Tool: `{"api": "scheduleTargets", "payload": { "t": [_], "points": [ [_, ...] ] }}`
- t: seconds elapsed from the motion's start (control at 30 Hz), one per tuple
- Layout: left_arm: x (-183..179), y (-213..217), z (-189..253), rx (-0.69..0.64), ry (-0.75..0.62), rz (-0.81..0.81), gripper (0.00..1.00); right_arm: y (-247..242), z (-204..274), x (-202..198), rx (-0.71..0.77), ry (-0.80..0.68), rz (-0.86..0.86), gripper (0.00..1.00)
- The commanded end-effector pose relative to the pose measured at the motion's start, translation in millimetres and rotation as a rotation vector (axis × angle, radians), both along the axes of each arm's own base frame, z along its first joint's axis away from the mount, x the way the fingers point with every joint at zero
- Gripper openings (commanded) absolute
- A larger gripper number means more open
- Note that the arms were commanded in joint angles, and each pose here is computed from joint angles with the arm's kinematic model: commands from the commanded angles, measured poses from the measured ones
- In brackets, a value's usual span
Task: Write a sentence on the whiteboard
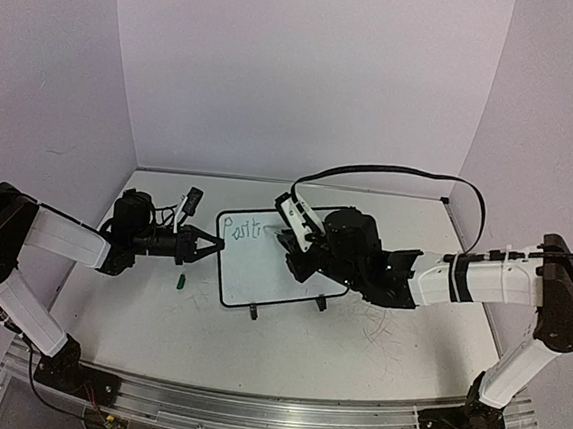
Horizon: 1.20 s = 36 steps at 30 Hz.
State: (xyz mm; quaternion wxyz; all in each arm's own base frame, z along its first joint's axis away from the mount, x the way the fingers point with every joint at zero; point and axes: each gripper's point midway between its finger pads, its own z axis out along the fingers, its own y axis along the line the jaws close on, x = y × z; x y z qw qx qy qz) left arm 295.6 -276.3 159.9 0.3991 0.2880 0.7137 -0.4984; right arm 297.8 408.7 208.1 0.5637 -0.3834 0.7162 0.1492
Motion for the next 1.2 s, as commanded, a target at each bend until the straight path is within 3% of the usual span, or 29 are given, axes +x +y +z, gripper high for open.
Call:
{"api": "scheduleTargets", "payload": {
  "t": [0.0, 1.17],
  "points": [
    [3.0, -0.7, 21.1, -0.02, -0.106, 0.0, 0.0, 8.2, 26.3, 9.0, 0.07, -0.04, -0.014, 0.0],
    [1.9, 0.0, 23.4, -0.022, -0.112, 0.001, 0.0, 4.4, 5.9, 15.5, 0.031, -0.003, -0.066, 0.0]
  ]
}}
